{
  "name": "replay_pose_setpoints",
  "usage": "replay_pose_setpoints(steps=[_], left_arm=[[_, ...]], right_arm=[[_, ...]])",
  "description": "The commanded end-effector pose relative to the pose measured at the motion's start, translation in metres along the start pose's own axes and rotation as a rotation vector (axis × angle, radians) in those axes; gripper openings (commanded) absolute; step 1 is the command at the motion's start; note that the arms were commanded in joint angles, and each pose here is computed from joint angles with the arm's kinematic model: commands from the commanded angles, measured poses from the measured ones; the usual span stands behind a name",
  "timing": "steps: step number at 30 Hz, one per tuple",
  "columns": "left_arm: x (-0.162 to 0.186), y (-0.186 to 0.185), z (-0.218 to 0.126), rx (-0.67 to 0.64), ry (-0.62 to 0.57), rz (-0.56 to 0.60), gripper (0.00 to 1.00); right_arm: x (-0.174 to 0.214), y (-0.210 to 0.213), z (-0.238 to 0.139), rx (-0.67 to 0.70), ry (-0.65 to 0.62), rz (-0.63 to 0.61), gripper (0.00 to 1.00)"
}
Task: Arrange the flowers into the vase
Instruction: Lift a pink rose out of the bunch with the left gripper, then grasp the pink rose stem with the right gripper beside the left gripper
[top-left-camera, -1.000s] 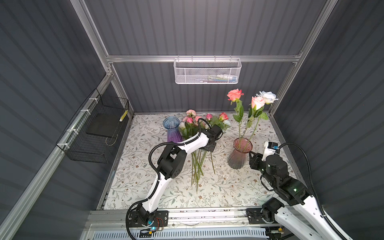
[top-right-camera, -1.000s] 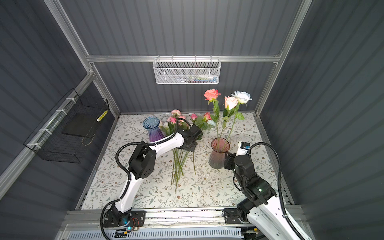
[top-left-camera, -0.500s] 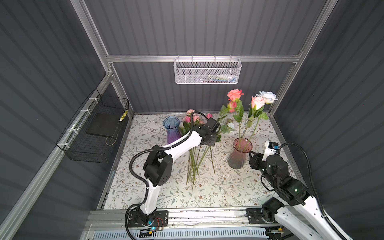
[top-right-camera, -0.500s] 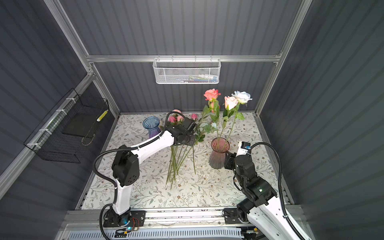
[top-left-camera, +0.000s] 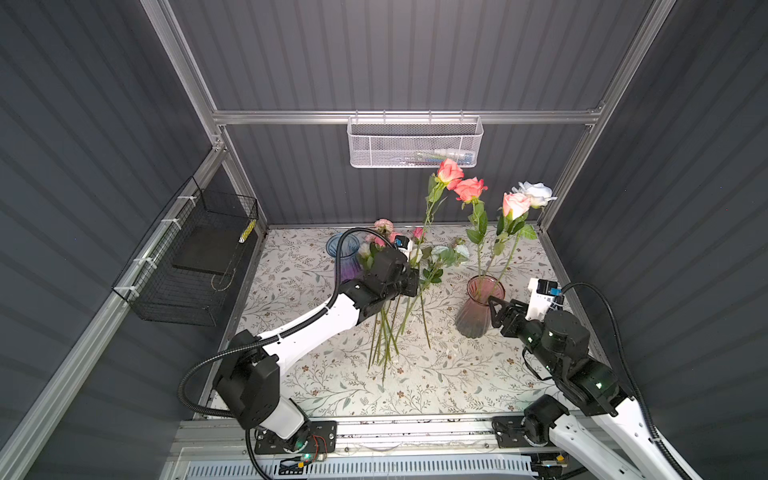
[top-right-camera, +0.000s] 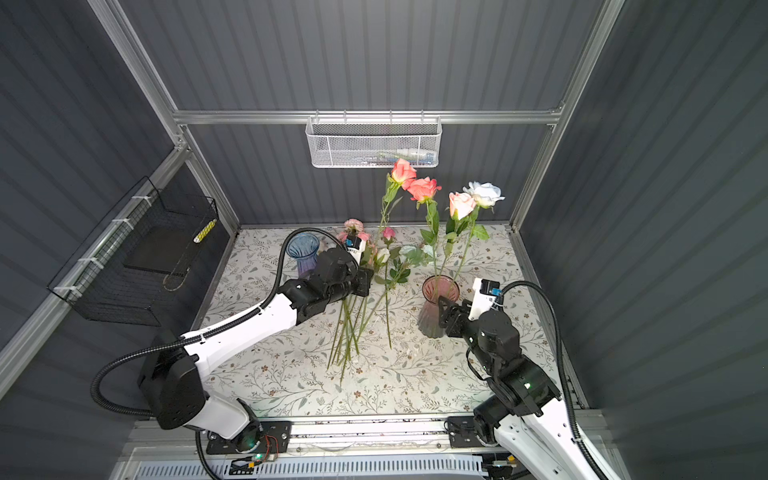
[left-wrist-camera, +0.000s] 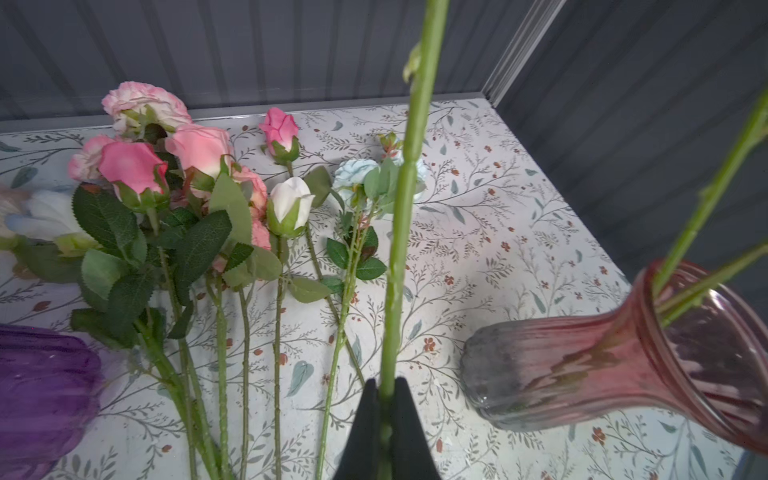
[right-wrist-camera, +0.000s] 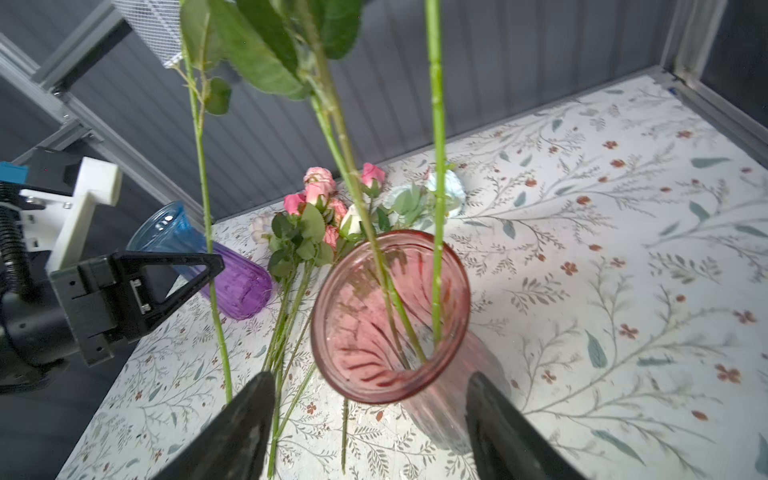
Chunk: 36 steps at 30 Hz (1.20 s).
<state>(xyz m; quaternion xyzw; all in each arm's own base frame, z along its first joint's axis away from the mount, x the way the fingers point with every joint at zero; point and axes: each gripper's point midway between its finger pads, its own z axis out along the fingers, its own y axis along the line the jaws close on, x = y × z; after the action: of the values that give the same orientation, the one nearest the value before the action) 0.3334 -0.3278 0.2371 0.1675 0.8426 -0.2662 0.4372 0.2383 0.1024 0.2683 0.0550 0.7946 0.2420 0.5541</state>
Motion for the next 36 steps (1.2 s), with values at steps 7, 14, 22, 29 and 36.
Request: replay_pose_setpoints(steps=[7, 14, 22, 29, 36], left_arm=[[-0.02, -0.074, -0.076, 0.281, -0.194, 0.105, 0.0], [-0.006, -0.101, -0.093, 0.356, -0.171, 0.11, 0.0], [-0.004, -0.104, -0.104, 0.386, -0.172, 0.108, 0.0], [-0.001, -0.101, -0.107, 0.385, -0.174, 0.103, 0.0], [0.004, -0.101, -0.101, 0.383, -0.152, 0.102, 0.0]], right_arm=[[-0.025, 0.101, 0.001, -0.41, 0.115, -0.035, 0.65], [-0.039, 0.158, 0.016, -0.535, 0.102, -0.11, 0.58], [-0.043, 0.174, 0.035, -0.54, 0.098, -0.097, 0.48], [-0.042, 0.173, 0.042, -0.519, 0.103, -0.104, 0.31], [-0.028, 0.174, 0.052, -0.524, 0.143, -0.124, 0.25]])
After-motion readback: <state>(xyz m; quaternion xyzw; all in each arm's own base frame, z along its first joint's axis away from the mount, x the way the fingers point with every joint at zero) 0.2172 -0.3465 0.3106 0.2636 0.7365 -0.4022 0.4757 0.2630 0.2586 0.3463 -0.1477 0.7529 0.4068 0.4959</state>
